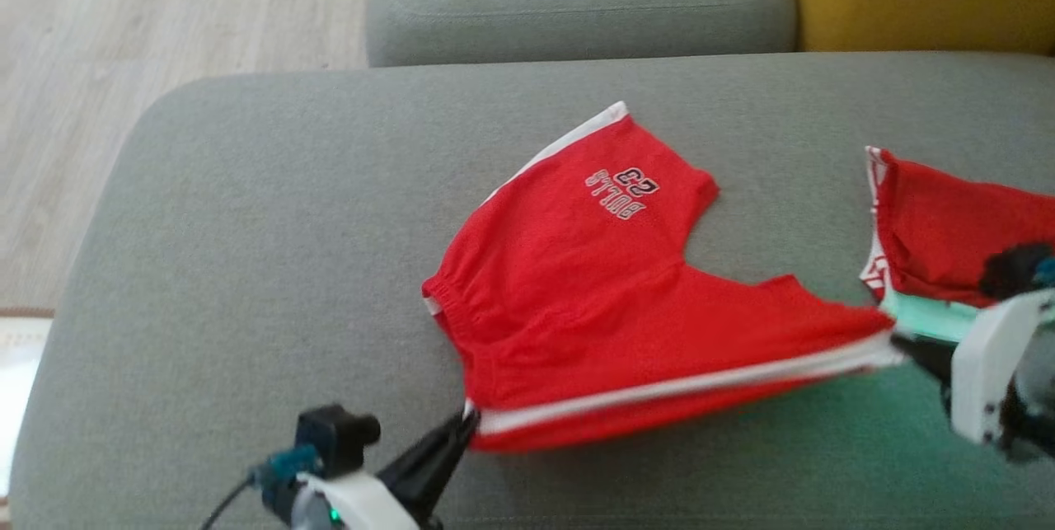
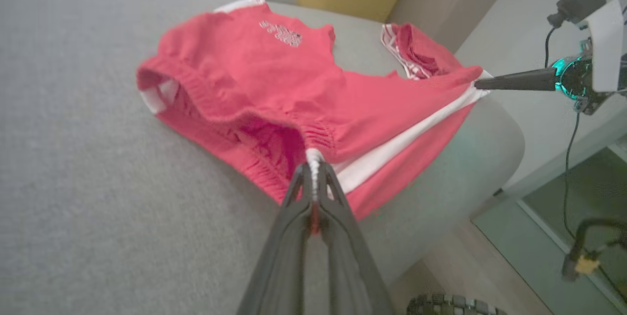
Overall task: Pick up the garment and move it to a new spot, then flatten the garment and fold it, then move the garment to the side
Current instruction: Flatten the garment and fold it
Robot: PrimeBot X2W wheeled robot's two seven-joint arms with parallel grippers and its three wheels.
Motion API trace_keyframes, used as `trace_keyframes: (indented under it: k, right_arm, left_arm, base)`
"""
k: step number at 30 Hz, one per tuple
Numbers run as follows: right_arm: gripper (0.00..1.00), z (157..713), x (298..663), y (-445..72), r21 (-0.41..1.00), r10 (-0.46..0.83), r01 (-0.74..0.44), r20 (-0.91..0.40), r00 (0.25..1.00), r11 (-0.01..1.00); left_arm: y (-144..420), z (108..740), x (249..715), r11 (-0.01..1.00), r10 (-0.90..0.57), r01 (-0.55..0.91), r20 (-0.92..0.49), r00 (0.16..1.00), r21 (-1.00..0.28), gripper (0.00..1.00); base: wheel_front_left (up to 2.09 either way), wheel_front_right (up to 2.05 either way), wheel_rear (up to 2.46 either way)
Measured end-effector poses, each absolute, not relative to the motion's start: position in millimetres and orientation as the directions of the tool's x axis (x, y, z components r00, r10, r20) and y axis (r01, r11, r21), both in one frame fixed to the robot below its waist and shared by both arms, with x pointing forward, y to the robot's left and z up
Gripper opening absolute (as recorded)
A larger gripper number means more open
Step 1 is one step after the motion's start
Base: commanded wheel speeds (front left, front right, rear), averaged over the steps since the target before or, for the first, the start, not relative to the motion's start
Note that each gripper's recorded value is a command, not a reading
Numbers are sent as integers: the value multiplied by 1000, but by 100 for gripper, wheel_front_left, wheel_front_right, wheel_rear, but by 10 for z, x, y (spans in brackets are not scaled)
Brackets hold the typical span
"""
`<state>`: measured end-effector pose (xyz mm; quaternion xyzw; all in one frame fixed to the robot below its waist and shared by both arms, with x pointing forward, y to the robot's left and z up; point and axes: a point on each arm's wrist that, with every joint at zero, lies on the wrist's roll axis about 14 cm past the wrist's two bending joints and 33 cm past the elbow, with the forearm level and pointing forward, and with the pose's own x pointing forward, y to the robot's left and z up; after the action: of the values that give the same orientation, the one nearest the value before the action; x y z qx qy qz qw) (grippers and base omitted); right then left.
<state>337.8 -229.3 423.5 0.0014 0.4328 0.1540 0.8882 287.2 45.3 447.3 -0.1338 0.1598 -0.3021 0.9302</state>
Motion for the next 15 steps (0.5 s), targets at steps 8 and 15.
trace_keyframes:
  k: [8, 15]
  right_arm:
    - [0, 4722, 4065, -2091, 65, 285, -335, -688, 667, 940]
    - [0, 5012, 4783, -1858, -22, 279, -382, -644, 713, 924]
  left_arm:
    - [596, 4877, 3319, 810, -552, 499, -113, 827, -306, 0]
    - [647, 4952, 3706, 824, -523, 477, -90, 847, -306, 0]
  base:
    - [0, 0, 0]
    - [0, 0, 0]
